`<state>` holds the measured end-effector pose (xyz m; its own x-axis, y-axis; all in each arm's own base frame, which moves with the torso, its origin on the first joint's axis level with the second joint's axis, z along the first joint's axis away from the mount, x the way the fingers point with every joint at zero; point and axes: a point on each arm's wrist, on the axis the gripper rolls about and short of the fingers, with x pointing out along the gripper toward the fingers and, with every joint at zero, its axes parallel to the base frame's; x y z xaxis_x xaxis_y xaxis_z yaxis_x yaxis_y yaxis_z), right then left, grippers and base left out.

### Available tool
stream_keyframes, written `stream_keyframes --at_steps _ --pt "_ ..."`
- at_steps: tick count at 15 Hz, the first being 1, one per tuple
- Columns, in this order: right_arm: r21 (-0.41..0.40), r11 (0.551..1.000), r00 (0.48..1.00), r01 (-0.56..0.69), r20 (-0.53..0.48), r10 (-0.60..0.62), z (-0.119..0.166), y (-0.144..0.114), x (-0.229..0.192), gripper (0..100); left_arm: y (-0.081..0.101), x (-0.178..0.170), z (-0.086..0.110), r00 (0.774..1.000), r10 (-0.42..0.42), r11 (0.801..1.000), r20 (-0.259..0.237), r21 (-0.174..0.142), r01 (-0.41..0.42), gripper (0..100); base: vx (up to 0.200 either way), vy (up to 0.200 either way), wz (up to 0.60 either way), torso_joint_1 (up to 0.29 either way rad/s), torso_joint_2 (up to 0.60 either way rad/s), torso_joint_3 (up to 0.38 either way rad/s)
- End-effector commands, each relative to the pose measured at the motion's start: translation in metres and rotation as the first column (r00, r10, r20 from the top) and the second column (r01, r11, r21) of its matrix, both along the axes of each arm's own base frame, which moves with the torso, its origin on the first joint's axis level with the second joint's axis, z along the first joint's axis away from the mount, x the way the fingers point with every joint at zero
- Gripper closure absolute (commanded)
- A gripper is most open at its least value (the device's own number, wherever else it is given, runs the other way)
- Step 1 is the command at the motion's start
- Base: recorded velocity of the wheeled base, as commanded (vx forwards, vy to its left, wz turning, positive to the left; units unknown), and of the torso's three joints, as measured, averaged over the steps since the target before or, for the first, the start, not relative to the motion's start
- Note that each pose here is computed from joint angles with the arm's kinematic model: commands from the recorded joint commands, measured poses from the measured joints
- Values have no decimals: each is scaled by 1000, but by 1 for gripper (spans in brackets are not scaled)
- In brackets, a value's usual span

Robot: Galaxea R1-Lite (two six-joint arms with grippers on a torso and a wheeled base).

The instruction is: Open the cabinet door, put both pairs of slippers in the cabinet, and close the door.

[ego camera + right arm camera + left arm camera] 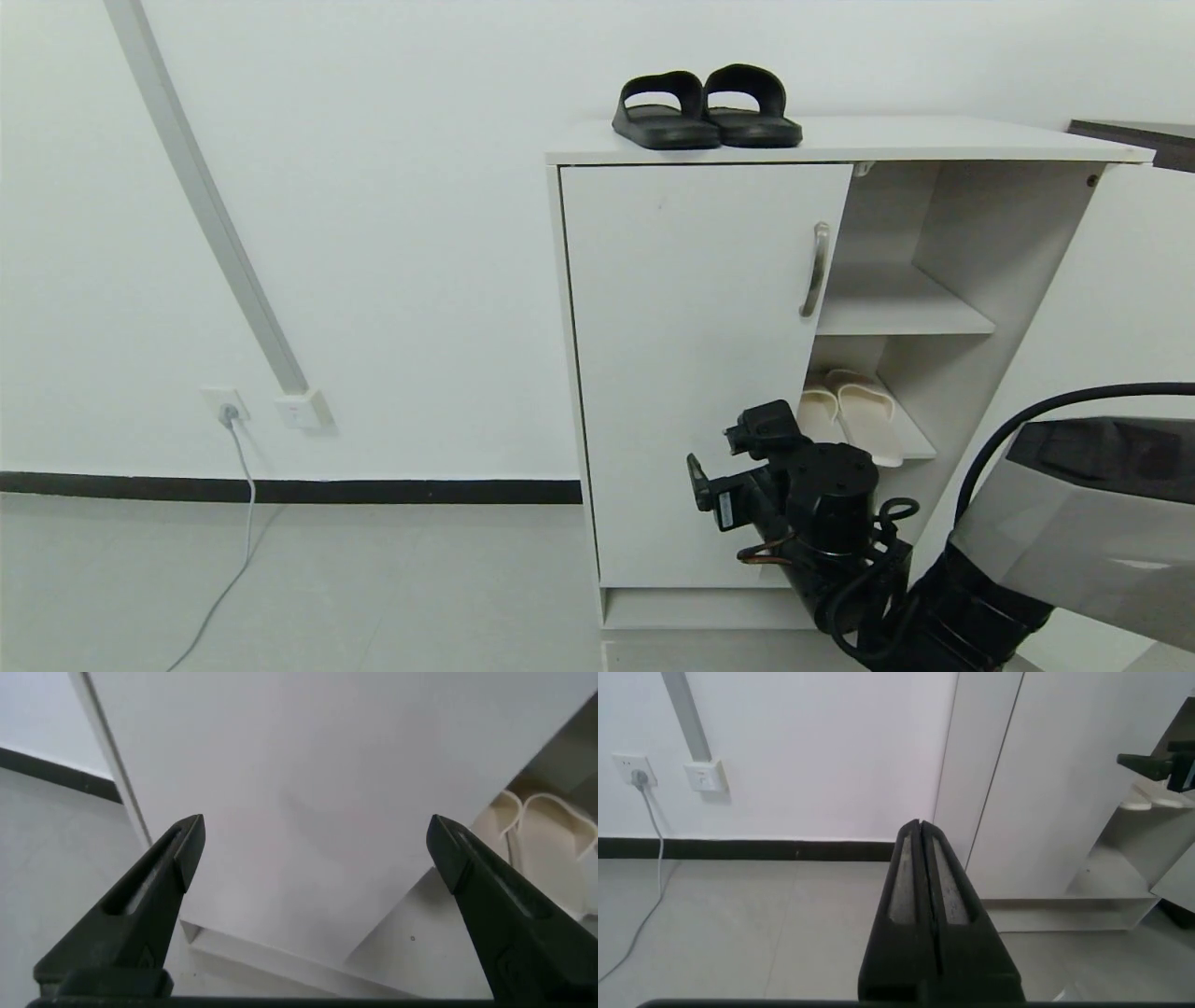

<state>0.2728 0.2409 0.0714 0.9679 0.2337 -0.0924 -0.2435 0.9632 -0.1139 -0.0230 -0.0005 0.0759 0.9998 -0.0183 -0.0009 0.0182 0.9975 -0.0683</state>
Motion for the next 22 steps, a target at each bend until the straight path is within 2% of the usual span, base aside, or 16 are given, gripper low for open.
stream_keyframes --at_steps 1,5,11,22 --pt "7 1000 1000 -12 8 12 4 1 -3 0 0 0 0 1000 0 1000 -2 1 0 100 0 0 0 0 0 0" --pt "10 999 999 -32 36 32 20 0 -13 0 0 0 0 1000 1 1000 -2 -1 -1 100 0 0 0 0 0 0" --pt "0 997 997 -71 31 71 22 -1 -23 0 0 0 0 1000 0 1000 1 -1 0 100 0 0 0 0 -10 -8" --pt "-13 997 997 -73 19 73 18 -1 -23 0 0 0 0 1000 1 1000 -1 -1 -1 100 0 0 0 73 -398 -328"
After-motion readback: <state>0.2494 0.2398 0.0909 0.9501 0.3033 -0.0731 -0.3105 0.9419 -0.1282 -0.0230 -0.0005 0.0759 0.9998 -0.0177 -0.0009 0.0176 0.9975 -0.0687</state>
